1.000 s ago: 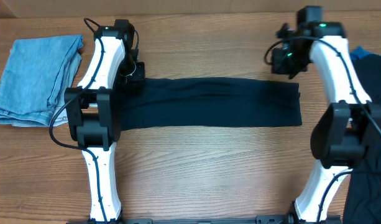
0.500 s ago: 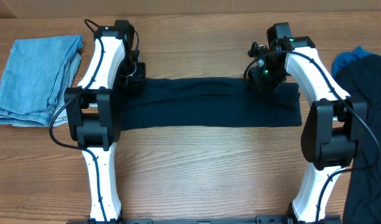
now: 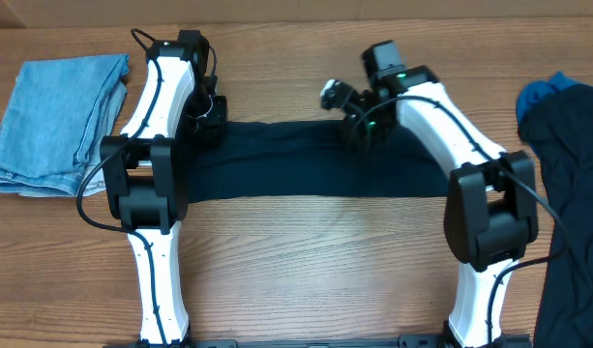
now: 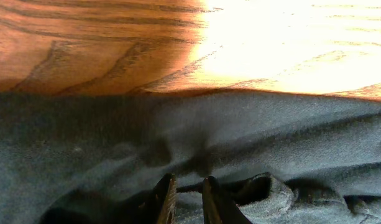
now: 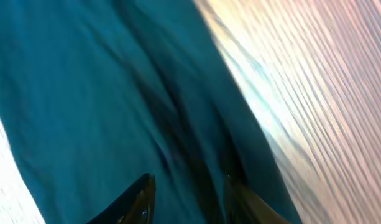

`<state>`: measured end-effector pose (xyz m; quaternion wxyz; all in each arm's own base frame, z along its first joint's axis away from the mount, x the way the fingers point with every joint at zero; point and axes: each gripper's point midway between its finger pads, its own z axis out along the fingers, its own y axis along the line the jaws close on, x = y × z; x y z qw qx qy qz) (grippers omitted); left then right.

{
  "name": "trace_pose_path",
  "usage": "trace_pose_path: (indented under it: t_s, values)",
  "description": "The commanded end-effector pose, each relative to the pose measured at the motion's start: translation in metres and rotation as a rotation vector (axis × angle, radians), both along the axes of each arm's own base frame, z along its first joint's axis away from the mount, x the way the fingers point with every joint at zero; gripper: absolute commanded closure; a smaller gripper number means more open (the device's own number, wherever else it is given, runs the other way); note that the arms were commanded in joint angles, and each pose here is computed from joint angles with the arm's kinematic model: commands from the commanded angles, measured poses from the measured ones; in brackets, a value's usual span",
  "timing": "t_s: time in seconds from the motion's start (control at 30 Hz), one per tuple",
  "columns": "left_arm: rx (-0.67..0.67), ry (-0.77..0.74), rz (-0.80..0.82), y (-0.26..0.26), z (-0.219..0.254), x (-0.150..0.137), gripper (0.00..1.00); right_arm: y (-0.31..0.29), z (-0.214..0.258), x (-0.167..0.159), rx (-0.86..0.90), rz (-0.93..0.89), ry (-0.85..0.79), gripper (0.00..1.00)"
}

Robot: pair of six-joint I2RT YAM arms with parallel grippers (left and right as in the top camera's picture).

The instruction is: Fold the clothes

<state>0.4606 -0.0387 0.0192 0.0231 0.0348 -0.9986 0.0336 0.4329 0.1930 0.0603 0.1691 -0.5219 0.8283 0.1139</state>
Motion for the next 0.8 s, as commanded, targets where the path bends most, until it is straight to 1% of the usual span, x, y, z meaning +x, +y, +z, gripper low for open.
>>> trace_pose_path:
  t_s: [0.0,0.17,0.33,0.4,0.57,0.6,0.67,0.77]
  values:
    - [-0.009,-0.028,0.010,-0.003,0.008,0.006,0.80,0.013,-0.005,-0.004,-0.028,0.082,-0.032,0.60]
    - [-0.010,-0.040,0.010,-0.003,0.008,0.009,0.80,0.040,-0.005,-0.003,-0.011,0.143,-0.083,0.60]
    - [-0.010,-0.037,0.007,-0.003,0.008,0.008,0.79,0.043,-0.020,-0.007,-0.022,0.164,-0.060,0.62]
    - [-0.010,-0.037,0.007,-0.003,0.008,0.008,0.78,0.042,-0.020,-0.007,-0.023,0.164,-0.056,0.64]
    - [-0.010,-0.036,0.007,-0.003,0.008,0.008,0.78,0.041,-0.026,-0.009,-0.027,0.168,-0.051,0.65]
    - [-0.010,-0.036,0.007,-0.003,0.008,0.008,0.78,0.041,-0.027,-0.010,-0.027,0.171,-0.052,0.65]
    - [-0.010,-0.036,0.007,-0.003,0.008,0.008,0.78,0.041,-0.028,-0.010,-0.028,0.171,-0.050,0.71]
    - [-0.010,-0.035,0.008,-0.003,0.008,0.008,0.78,0.040,-0.029,-0.012,-0.031,0.170,-0.039,0.71]
